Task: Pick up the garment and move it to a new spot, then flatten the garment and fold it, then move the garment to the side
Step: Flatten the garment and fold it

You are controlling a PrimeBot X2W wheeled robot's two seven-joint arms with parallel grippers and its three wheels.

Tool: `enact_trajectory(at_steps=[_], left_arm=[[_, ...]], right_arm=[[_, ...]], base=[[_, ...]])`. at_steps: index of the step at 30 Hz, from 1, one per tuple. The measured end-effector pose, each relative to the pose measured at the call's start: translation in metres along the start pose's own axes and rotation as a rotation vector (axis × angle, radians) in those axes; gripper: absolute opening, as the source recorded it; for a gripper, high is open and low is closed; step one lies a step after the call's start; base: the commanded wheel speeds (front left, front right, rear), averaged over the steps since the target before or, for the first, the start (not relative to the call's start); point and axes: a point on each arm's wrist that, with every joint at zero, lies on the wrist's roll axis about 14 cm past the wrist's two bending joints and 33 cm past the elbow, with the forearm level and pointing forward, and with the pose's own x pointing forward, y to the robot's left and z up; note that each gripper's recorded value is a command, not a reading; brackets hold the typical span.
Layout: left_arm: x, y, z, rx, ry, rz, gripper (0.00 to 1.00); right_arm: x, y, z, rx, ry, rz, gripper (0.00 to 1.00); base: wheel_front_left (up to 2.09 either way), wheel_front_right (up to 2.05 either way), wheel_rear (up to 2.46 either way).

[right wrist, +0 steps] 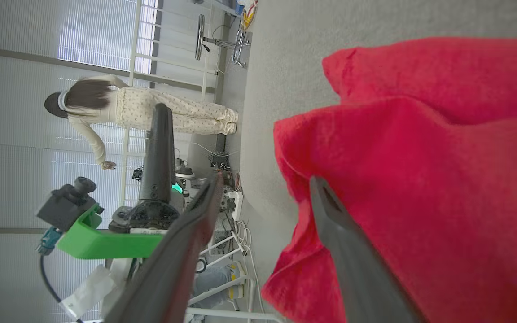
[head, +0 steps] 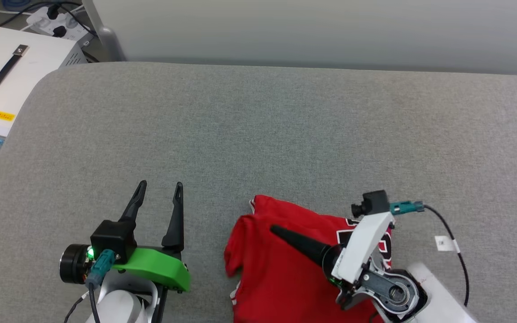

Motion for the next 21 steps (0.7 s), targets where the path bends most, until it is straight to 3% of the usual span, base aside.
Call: enact_trajectory(at_steps=[4, 5, 7, 14, 21], left_arm=[[-0.001, 0.004, 0.007, 0.008, -0.022, 0.011, 1.00], [-0.002, 0.005, 0.013, 0.010, -0.039, 0.014, 1.00], [-0.003, 0.005, 0.014, 0.010, -0.040, 0.014, 1.00], [-0.002, 0.000, 0.014, 0.021, -0.041, 0.003, 1.00], [0.000, -0.006, 0.015, 0.035, -0.046, -0.021, 1.00]], right_arm=[[-0.011, 0.008, 0.033, -0.208, -0.130, -0.026, 1.00], [-0.034, 0.003, 0.071, -0.458, -0.302, -0.107, 1.00], [-0.053, -0.003, 0.095, -0.586, -0.399, -0.170, 1.00], [-0.119, -0.024, 0.138, -0.829, -0.618, -0.352, 1.00], [-0.168, -0.015, 0.148, -0.973, -0.776, -0.422, 1.00]], base=[[0.00, 0.00, 0.00], [0.00, 0.00, 0.00], [0.00, 0.00, 0.00], [0.00, 0.00, 0.00], [0.00, 0.00, 0.00]])
